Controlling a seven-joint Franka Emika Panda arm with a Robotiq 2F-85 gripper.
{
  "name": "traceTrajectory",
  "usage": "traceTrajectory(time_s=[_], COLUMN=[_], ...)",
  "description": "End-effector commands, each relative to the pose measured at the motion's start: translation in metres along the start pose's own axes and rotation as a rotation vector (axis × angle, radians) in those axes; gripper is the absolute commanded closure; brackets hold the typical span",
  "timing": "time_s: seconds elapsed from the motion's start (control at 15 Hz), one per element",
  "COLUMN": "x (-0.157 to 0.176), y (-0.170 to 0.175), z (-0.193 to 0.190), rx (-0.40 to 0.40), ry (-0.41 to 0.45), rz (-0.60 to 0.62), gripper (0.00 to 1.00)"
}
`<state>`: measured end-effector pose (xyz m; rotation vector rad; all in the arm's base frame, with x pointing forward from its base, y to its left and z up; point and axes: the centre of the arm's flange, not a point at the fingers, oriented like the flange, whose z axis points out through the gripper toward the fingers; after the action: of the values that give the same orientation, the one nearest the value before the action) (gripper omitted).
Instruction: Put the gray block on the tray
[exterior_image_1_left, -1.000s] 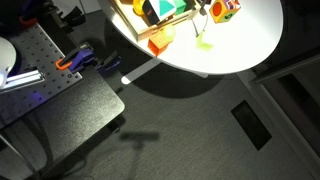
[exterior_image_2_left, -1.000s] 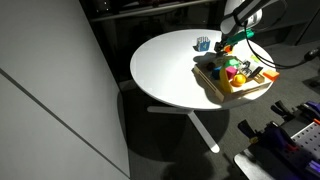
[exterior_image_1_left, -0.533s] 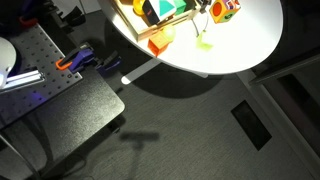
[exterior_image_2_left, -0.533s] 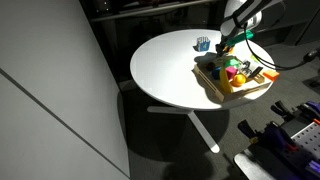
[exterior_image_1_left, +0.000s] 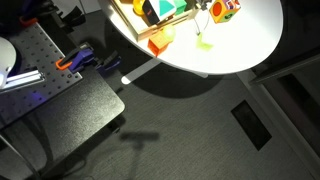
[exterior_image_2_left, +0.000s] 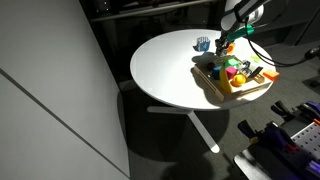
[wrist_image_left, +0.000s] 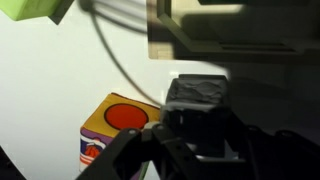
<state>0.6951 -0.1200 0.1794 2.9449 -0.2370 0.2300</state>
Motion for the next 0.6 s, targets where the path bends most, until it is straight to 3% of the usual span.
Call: traceTrajectory(time_s=[0.0,0.53], x=[-0.016,-0.059], y=[0.004,0.009], z=[-0.040,-0.087], rx=[0.007,0.011], ry=[-0.006,-0.063], rz=[-0.027,-0.088], gripper=[0.72,0.72])
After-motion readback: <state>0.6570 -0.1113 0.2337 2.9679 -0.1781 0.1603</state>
